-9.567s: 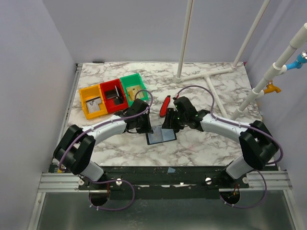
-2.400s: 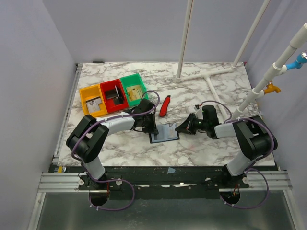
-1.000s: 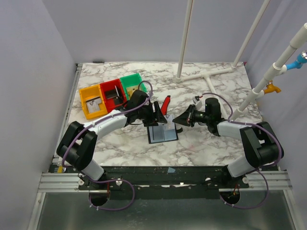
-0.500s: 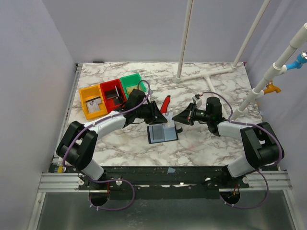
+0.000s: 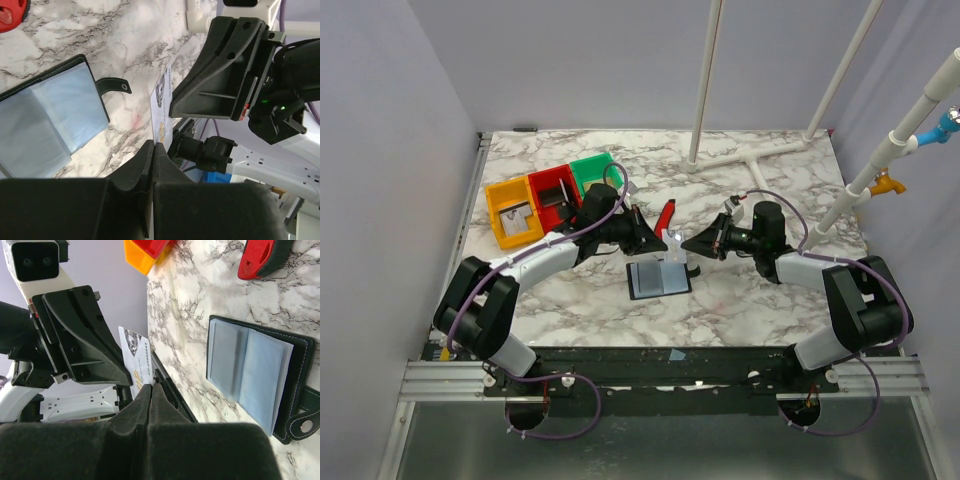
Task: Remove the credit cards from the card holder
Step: Place the credit card in the storage box.
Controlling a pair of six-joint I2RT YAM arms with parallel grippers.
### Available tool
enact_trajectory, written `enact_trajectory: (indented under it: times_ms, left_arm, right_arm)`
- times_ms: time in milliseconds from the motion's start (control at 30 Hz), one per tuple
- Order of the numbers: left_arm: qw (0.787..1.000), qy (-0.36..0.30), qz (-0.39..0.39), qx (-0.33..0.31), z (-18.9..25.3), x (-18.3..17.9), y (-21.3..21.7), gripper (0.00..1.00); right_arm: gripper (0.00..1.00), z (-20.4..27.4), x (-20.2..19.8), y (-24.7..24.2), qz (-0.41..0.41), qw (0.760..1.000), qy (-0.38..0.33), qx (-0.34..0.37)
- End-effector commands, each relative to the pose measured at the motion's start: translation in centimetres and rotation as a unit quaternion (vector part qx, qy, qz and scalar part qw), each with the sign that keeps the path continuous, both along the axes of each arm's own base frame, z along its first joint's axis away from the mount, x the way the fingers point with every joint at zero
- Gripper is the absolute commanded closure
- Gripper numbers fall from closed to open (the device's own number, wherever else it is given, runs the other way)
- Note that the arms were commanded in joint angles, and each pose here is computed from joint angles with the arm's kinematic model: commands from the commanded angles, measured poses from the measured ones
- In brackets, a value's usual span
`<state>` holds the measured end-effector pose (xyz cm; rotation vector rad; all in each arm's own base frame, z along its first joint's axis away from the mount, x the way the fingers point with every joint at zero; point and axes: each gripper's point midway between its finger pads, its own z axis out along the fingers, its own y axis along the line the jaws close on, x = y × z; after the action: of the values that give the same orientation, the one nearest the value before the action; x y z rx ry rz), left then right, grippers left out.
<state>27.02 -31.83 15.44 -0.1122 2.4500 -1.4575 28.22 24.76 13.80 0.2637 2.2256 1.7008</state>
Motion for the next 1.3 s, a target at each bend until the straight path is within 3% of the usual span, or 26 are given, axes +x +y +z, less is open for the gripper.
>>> enact_trajectory:
  times_ms: [0, 233, 467, 733, 967, 1067, 1267]
  left_arm:
    - [0.999, -0.016, -0.021, -0.033, 1.9, -0.7, -0.8, 1.00]
    - [0.999, -0.016, -0.018, -0.023, 2.1, -0.6, -0.6, 1.00]
    - [0.999, -0.022, -0.015, -0.021, 2.2, -0.7, -0.4, 1.00]
    - [1.000, -0.026, -0.005, -0.009, 2.0, -0.6, 0.0, 1.00]
    - [0.999, -0.041, 0.019, 0.023, 2.5, -0.1, 1.5, 1.00]
    - [0.997, -0.049, 0.037, 0.037, 2.9, 0.3, 2.7, 1.00]
    - [0.989, -0.072, 0.090, 0.092, 3.7, 1.9, 6.6, 1.00]
  right_arm:
    - [0.99, 0.9, -0.4, 0.4, 0.017, 1.000, -0.019, 0.004]
    - [0.98, 0.5, -0.2, 0.3, 0.011, 1.000, -0.021, -0.008]
    - [0.59, 0.9, 0.2, 0.1, 0.005, 0.999, -0.028, -0.018]
    - [0.34, 1.3, 0.4, -0.1, -0.006, 0.999, -0.035, -0.029]
    - [0.06, 0.6, 1.0, -1.1, -0.039, 0.995, -0.039, -0.077]
    - [0.00, 0.0, 1.2, -1.6, -0.047, 0.993, -0.034, -0.103]
    - [0.00, -0.7, 1.4, -2.7, -0.062, 0.986, -0.037, -0.151]
